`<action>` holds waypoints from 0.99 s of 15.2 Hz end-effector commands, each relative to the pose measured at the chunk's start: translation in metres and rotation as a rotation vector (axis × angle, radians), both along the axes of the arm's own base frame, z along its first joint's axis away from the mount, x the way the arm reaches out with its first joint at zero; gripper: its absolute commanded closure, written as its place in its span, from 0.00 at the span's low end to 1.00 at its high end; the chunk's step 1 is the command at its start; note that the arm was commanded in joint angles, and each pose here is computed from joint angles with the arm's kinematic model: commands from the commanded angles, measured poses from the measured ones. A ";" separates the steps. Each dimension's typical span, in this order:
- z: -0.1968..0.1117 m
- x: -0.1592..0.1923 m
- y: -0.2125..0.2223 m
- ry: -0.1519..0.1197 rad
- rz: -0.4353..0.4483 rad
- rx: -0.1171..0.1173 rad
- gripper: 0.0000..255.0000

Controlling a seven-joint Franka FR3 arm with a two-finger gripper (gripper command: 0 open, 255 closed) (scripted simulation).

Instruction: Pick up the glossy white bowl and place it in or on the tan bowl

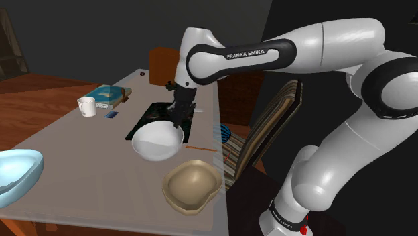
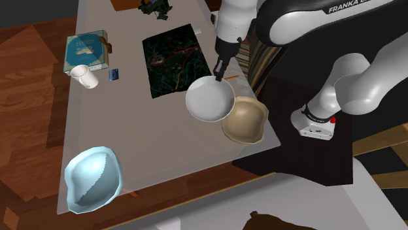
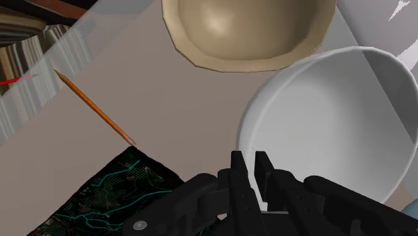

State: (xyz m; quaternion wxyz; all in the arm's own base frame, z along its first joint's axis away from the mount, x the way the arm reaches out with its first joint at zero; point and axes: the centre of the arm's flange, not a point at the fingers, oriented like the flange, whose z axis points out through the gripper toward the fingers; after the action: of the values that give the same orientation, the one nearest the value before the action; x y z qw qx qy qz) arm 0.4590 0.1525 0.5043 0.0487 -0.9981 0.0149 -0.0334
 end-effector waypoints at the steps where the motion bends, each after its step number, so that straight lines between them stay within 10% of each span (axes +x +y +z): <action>1: 0.005 -0.027 -0.009 -0.001 0.000 0.001 1.00; 15: 0.011 -0.149 -0.050 -0.001 0.000 0.001 1.00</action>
State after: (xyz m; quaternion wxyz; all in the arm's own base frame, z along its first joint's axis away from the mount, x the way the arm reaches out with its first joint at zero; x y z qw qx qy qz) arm 0.3107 0.1030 0.5200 0.0488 -0.9981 0.0150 -0.0334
